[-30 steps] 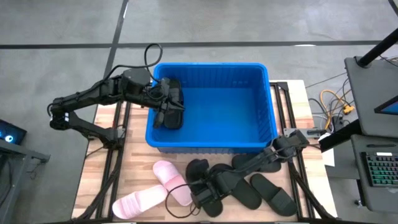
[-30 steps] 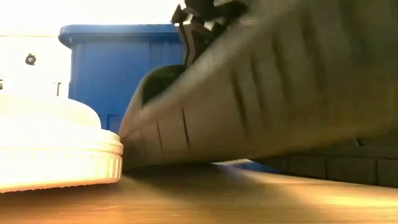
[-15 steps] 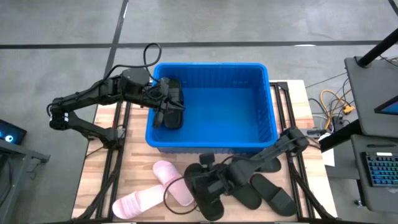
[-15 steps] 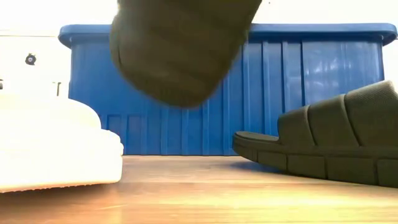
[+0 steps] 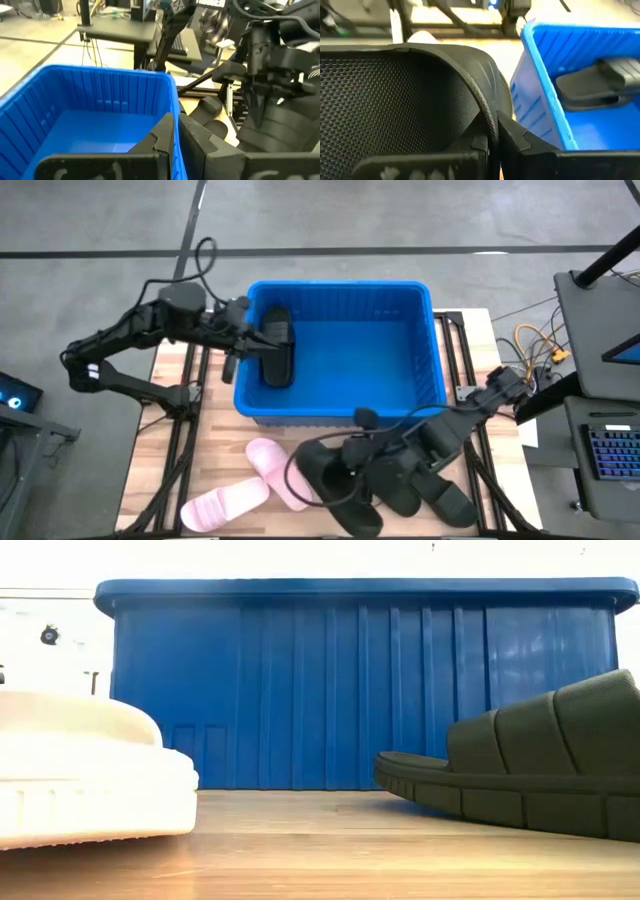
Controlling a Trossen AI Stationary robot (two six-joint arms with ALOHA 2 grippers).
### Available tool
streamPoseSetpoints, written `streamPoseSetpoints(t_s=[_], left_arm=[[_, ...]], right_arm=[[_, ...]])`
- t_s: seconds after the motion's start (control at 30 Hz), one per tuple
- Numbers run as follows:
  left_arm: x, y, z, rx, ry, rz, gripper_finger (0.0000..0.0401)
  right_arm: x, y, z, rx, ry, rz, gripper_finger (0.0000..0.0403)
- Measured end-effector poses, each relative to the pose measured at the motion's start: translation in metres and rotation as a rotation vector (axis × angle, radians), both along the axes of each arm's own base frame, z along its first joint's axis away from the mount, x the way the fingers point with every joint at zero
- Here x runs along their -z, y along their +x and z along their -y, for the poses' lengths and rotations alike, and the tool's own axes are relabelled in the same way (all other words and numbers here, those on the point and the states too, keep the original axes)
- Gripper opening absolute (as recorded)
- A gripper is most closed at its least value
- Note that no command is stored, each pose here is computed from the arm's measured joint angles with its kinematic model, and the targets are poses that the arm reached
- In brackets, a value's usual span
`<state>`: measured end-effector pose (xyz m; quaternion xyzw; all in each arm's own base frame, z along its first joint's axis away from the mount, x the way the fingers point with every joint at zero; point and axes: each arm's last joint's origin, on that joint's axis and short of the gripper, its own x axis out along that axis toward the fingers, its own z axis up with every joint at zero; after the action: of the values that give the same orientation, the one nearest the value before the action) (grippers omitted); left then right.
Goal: Pick and place slides into bin
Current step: Put the black slide into the blue bin
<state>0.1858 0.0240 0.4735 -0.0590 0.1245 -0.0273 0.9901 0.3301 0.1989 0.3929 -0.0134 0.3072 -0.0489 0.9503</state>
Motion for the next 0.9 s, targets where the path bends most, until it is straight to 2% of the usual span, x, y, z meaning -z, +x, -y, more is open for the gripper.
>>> streamPoseSetpoints(t_s=[0.4, 0.67, 0.9], left_arm=[[-0.01, -0.026, 0.004, -0.001, 0.008, 0.065, 0.0011], [-0.011, -0.034, 0.006, -0.006, -0.017, 0.068, 0.0011], [-0.011, -0.037, 0.006, -0.006, -0.016, 0.069, 0.0011]], right_arm=[[-0.033, 0.002, -0.011, -0.017, 0.206, 0.279, 0.0012], [-0.07, -0.002, -0.021, -0.062, 0.398, 0.568, 0.0012], [-0.099, -0.017, -0.026, -0.138, 0.453, 0.755, 0.0012]])
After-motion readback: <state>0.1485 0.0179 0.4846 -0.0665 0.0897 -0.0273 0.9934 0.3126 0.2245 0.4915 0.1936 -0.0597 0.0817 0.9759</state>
